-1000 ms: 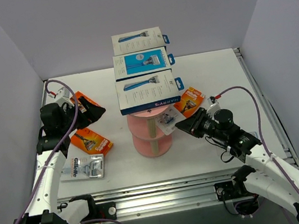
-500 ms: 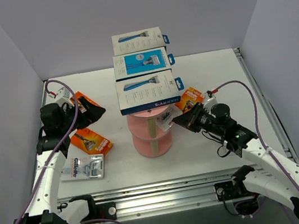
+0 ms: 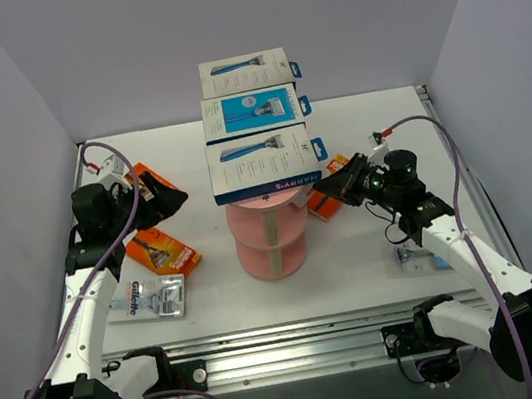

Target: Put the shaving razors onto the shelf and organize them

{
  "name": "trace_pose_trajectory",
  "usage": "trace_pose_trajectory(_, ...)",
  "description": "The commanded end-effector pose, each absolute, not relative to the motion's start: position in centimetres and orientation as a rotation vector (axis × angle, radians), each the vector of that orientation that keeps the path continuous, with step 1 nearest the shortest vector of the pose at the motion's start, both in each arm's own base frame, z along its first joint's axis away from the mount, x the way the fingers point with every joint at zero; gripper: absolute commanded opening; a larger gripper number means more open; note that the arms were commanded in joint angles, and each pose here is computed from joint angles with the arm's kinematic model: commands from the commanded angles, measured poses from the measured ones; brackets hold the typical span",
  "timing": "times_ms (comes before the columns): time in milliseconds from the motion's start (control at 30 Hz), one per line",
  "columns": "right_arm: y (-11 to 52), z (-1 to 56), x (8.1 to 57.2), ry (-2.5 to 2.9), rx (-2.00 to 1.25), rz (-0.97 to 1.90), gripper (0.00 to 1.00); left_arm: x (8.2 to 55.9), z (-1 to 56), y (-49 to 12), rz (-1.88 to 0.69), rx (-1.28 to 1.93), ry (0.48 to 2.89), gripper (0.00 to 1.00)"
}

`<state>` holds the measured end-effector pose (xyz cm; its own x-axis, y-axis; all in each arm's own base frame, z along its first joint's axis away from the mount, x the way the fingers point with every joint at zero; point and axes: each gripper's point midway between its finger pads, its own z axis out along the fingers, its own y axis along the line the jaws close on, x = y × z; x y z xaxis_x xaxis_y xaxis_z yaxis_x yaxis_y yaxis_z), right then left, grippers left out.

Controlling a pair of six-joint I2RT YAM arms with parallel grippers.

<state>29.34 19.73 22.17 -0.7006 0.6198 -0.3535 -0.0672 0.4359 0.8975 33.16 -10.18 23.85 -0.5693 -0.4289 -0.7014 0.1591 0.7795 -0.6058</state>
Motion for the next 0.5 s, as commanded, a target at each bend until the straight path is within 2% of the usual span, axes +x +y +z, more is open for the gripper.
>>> trace_pose_trajectory(0, 20.8, 26.1, 29.6, 1.951, 0.236, 1.407, 0.0, 33.7, 25.1, -10.2, -0.792, -0.159, 1.986, 0.97)
trace_pose_trajectory(467, 22.2, 26.9, 29.5, 1.949, 0.072, 1.581, 0.0, 33.6, 25.1, -10.2, -0.794, -0.16, 1.986, 0.97)
